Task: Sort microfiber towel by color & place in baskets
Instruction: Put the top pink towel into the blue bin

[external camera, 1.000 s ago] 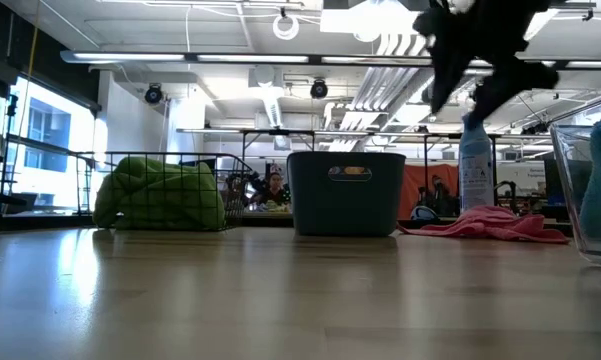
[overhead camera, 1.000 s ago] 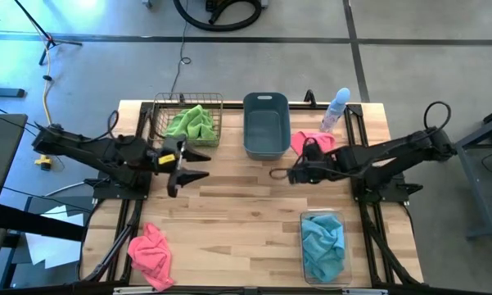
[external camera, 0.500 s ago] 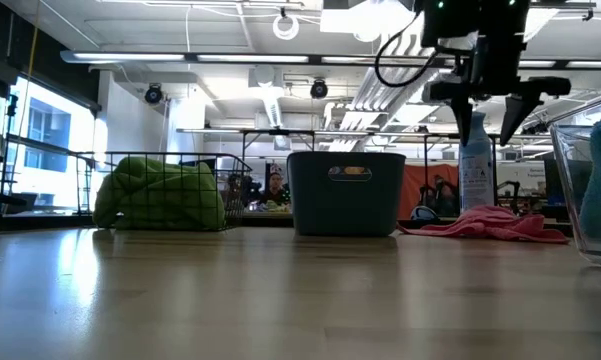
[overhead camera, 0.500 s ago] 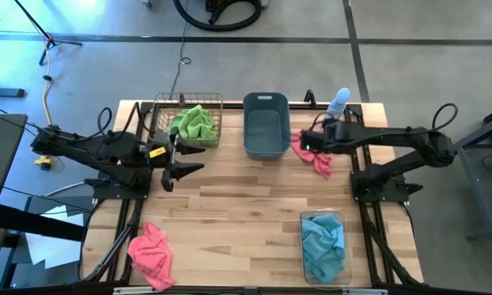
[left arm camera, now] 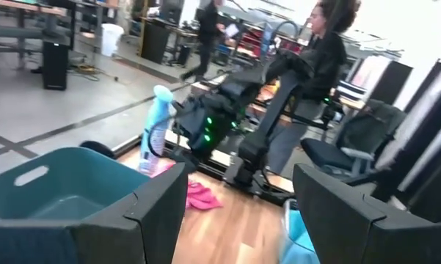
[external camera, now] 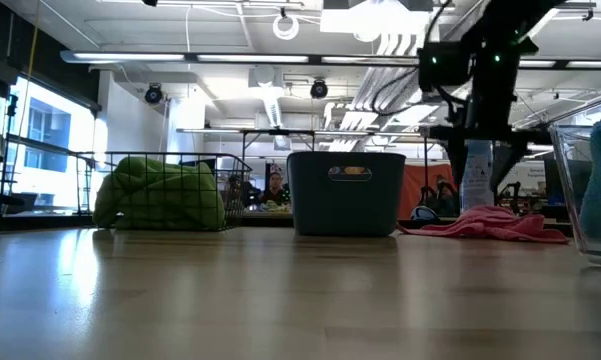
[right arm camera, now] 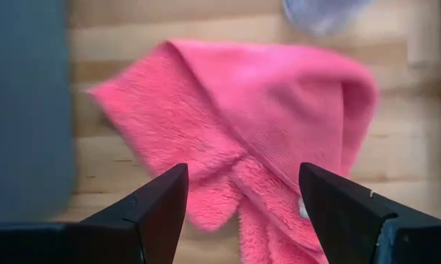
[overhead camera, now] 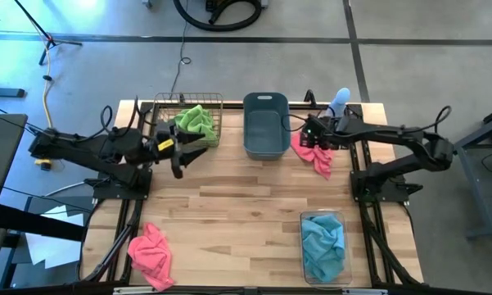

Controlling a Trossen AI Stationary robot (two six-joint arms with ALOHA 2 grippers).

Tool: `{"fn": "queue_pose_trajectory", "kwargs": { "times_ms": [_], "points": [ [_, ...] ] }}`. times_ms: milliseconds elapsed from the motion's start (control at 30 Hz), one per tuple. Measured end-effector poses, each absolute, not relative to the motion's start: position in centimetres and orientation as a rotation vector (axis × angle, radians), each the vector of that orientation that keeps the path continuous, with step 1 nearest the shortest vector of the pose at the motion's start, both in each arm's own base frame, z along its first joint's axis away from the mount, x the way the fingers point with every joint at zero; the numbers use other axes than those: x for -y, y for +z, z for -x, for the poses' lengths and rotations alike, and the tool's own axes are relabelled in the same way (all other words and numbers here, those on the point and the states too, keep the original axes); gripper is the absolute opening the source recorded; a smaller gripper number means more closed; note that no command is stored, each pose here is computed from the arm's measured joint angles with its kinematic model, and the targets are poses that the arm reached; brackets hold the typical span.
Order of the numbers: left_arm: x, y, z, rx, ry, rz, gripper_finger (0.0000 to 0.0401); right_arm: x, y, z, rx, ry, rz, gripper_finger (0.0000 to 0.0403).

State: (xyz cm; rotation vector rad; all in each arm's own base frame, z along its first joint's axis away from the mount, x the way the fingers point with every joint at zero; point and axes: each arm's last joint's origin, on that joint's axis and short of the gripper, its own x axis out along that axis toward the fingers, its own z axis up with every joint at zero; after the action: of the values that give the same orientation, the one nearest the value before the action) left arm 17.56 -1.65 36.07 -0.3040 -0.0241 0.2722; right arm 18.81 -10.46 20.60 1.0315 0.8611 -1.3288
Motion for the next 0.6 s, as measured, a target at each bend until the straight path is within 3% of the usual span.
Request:
{"fn": "queue_pose_trajectory", "kwargs": {
  "times_ms": [300,600],
  "points": [
    [-0.1,36.1,-17.7,0.027,0.343,0.256,0.0234,11.2,18.5,-17.4,-0.803,-1.45,-1.111,0.0257],
    [-1.7,36.1,-17.8,0.01,0.23,0.257,0.0234,12.9,17.9,-17.3,-0.773,-1.548,-1.154,0.0257]
  ]
}}
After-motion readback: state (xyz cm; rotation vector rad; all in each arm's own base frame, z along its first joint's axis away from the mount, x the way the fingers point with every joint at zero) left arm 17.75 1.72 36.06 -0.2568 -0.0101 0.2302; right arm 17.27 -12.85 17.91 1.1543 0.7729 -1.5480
